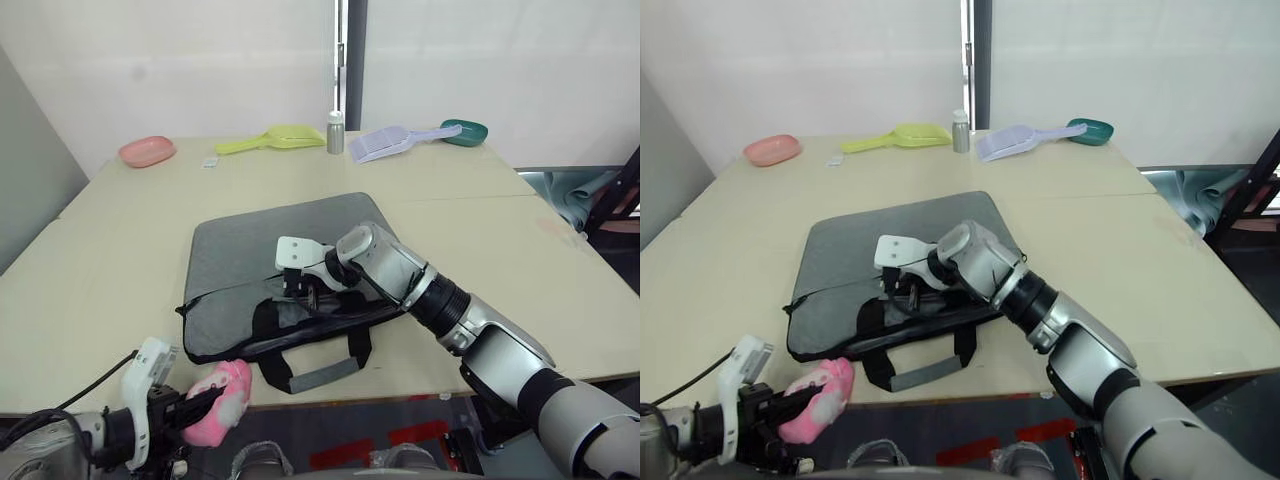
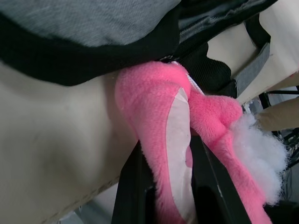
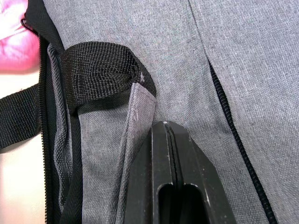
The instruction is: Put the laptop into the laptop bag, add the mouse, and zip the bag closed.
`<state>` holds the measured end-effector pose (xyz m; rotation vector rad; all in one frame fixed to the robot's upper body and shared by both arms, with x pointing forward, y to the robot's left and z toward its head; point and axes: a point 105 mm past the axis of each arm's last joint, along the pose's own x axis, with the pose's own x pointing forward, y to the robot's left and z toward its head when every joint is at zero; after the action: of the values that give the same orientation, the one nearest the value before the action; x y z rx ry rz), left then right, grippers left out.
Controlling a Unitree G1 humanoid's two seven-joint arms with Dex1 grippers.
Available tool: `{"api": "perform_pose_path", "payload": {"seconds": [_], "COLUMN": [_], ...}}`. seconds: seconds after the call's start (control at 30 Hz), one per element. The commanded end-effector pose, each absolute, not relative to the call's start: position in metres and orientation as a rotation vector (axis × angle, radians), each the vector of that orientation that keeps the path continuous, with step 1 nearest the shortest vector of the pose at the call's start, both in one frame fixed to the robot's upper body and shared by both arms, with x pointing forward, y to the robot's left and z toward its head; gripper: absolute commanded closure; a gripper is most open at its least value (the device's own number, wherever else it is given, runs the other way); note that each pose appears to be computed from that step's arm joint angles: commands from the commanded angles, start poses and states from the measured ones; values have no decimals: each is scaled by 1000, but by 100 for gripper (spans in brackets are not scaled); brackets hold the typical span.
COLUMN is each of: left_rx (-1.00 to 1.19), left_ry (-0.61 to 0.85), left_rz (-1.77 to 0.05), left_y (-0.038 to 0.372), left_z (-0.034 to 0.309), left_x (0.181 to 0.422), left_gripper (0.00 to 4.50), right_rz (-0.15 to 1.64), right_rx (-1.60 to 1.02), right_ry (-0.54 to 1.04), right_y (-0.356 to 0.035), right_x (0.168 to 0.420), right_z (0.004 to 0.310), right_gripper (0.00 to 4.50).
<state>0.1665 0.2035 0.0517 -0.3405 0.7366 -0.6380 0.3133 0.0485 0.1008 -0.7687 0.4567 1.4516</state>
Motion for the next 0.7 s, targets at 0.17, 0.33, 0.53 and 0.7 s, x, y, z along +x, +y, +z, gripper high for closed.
{"api": "perform_pose_path", "payload": {"seconds": [0.17, 0.33, 0.53, 0.7], "left_rx": [-244, -163, -178, -183], "left_ry": [764, 799, 721, 666], "left_rz": [-858, -954, -899, -797], "left_y": [156, 158, 163, 177], "left_z": [62, 66, 71, 73], "left_x": [164, 160, 188, 206], "left_gripper": [447, 447, 447, 282], "right_rz": [1445, 1445, 1443, 1436], "right_rx": [-776, -776, -777, -778], "right_ry": [522, 517, 513, 513], "right_y": [47, 49, 49, 47], "right_x": [312, 313, 314, 316], "right_z": [84, 86, 87, 87], "right_gripper": [450, 450, 450, 450]}}
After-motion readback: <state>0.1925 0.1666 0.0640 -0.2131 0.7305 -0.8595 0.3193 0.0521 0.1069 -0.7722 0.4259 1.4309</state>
